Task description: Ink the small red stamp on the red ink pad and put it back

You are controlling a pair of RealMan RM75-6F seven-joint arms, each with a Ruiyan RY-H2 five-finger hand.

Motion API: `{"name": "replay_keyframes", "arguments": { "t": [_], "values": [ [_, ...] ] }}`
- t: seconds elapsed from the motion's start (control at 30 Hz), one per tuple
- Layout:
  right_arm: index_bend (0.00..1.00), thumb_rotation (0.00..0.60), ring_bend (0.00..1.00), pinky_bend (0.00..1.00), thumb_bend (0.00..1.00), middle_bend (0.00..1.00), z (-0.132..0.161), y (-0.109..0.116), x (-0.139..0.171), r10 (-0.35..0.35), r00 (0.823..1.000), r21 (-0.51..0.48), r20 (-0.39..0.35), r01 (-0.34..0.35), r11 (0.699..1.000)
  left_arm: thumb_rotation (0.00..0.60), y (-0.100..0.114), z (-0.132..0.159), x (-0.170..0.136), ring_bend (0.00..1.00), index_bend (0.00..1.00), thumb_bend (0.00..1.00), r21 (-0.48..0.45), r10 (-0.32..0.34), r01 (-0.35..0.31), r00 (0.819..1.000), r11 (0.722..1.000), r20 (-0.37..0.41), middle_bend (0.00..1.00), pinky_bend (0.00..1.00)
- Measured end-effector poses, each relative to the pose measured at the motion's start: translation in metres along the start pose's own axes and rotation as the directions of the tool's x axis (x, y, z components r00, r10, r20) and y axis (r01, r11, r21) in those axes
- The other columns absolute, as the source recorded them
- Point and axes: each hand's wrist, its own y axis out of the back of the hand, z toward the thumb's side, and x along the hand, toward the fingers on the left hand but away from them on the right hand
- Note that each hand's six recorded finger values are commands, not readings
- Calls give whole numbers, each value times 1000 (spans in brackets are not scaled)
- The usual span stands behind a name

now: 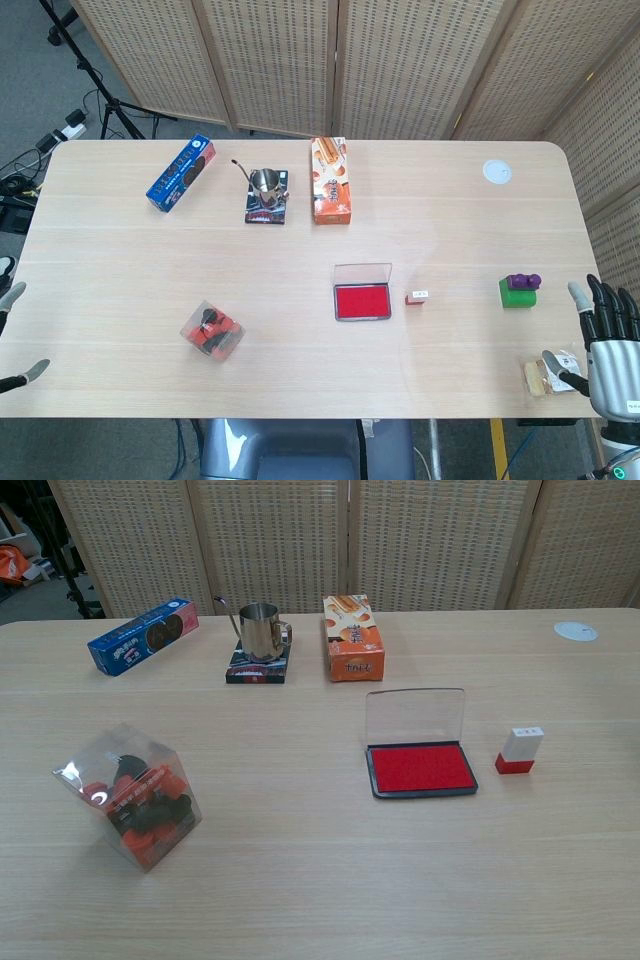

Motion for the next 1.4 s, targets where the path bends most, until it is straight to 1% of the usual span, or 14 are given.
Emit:
{"name": "replay_keyframes", "arguments": {
  "t": [0.3,0.37,0.4,0.47,0.5,0.53,0.6,0.63,0.73,0.8,0.93,1.17,1.3,1.4],
  "values": [
    [0,600,0,0,0,1,2,-6,-1,19,1000,-4,-15,-19,1000,600,4,-2,-1,0,0,0,-14,8,-8,1000,1000,-5,0,0],
    [0,600,18,3,0,42,3,-7,-4,21,999,-11,-29,-21,1000,600,3,-1,0,0,0,0,-15,5,-6,1000,1000,-3,0,0],
    [0,600,65,29,0,97,4,-8,-6,19,999,-12,-38,-19,1000,600,3,-1,1,0,0,0,-14,5,-5,1000,1000,-3,0,0],
    [0,600,216,130,0,229,6,-9,-10,10,998,-1,-65,-10,1000,600,2,-1,2,0,0,0,-14,1,-1,1000,1000,-6,0,0],
    [0,600,325,238,0,327,6,-10,-13,7,997,8,-79,-6,1000,600,2,-1,2,0,0,0,-15,-1,0,1000,1000,-6,0,0],
    [0,600,394,319,0,394,7,-12,-16,5,995,19,-95,-3,1000,600,2,-1,3,0,0,0,-14,0,0,1000,1000,-5,0,0],
    [0,600,560,576,0,570,9,-16,-27,8,990,40,-140,-2,999,600,1,0,4,0,0,0,-8,-1,1,1000,1000,-6,0,0],
    [0,600,621,679,0,632,11,-19,-33,16,987,40,-159,-10,999,600,0,-1,5,0,0,0,-1,-5,5,1000,1000,-10,0,0],
    [0,600,773,900,0,756,22,-32,-52,73,974,26,-216,-69,997,600,-4,-1,9,0,0,0,18,-20,21,999,1000,-30,0,0],
    [0,600,861,978,0,823,31,-42,-65,128,960,14,-248,-129,992,600,-7,-1,12,0,0,0,23,-26,27,999,999,-39,0,0],
    [0,600,948,1000,0,902,45,-60,-92,206,939,25,-276,-207,978,600,-9,-3,18,0,0,0,15,-35,36,998,999,-56,0,0],
    [19,600,972,1000,0,930,72,-89,-119,272,919,46,-286,-270,962,600,-9,-6,24,0,0,0,6,-36,37,997,999,-69,0,0],
    [171,600,974,1000,0,937,80,-98,-125,299,906,73,-299,-291,954,600,-15,-6,29,0,0,0,17,-57,58,996,998,-75,0,0],
    [244,600,974,1000,0,937,85,-104,-128,322,897,90,-303,-310,947,600,-18,-6,32,0,0,0,23,-60,62,995,998,-79,0,0]
  ]
}}
